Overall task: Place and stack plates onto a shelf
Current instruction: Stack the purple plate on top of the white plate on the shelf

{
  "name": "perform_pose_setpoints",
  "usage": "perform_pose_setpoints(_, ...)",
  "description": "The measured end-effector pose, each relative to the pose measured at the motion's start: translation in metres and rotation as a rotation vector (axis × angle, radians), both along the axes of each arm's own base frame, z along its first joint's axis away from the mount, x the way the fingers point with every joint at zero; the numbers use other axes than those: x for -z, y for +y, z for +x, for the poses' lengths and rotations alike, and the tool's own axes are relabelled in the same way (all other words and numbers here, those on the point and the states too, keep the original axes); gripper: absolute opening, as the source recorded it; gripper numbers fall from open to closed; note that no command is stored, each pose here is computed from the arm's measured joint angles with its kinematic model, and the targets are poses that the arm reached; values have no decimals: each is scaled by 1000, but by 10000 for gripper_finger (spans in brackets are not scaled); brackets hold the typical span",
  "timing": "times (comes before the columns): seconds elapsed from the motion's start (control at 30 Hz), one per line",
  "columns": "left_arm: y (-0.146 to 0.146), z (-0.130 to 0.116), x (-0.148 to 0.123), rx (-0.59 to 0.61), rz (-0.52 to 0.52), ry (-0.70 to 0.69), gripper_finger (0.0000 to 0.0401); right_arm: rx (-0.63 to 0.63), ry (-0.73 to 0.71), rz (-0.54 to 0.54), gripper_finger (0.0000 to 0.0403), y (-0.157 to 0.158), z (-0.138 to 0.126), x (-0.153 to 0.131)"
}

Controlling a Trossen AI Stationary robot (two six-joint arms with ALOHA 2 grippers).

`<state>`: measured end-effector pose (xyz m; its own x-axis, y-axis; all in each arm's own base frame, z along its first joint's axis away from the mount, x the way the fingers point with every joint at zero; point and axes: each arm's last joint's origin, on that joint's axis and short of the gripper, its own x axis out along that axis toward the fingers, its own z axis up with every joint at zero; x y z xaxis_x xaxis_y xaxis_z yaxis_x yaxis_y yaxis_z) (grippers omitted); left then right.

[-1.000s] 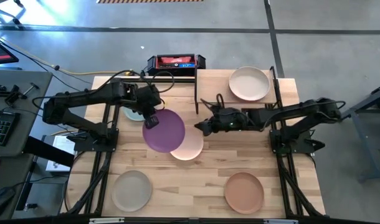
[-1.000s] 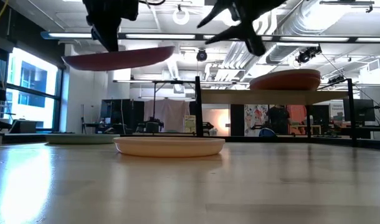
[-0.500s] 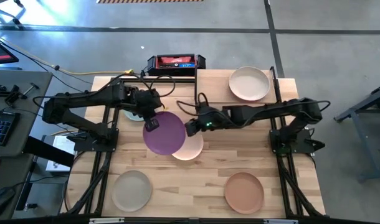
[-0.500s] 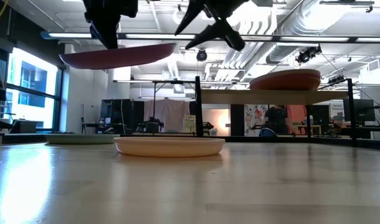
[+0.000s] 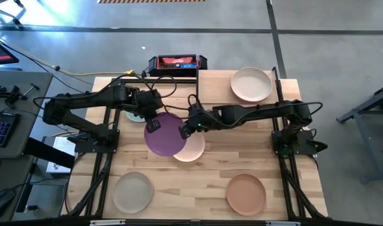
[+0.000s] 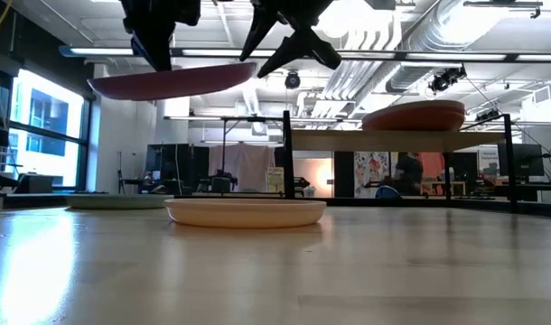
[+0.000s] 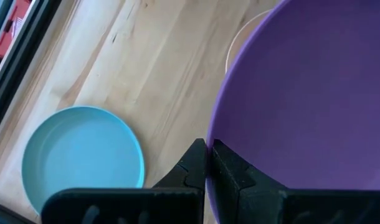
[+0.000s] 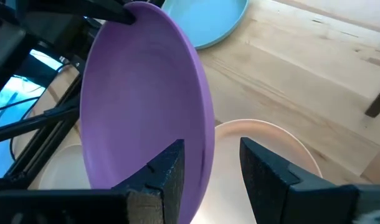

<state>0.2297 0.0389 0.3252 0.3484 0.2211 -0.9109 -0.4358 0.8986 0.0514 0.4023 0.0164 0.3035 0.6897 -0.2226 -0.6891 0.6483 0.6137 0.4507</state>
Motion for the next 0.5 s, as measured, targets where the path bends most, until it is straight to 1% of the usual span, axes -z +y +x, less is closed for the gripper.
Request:
perform_pose_setpoints(0.27, 1, 2, -1, -30, 7, -24, 0, 6, 20, 3, 131, 0, -1, 1)
perform_pose_setpoints(0.5, 1, 3, -1, -57, 6, -44, 0, 31, 29, 7, 103, -1, -3, 2)
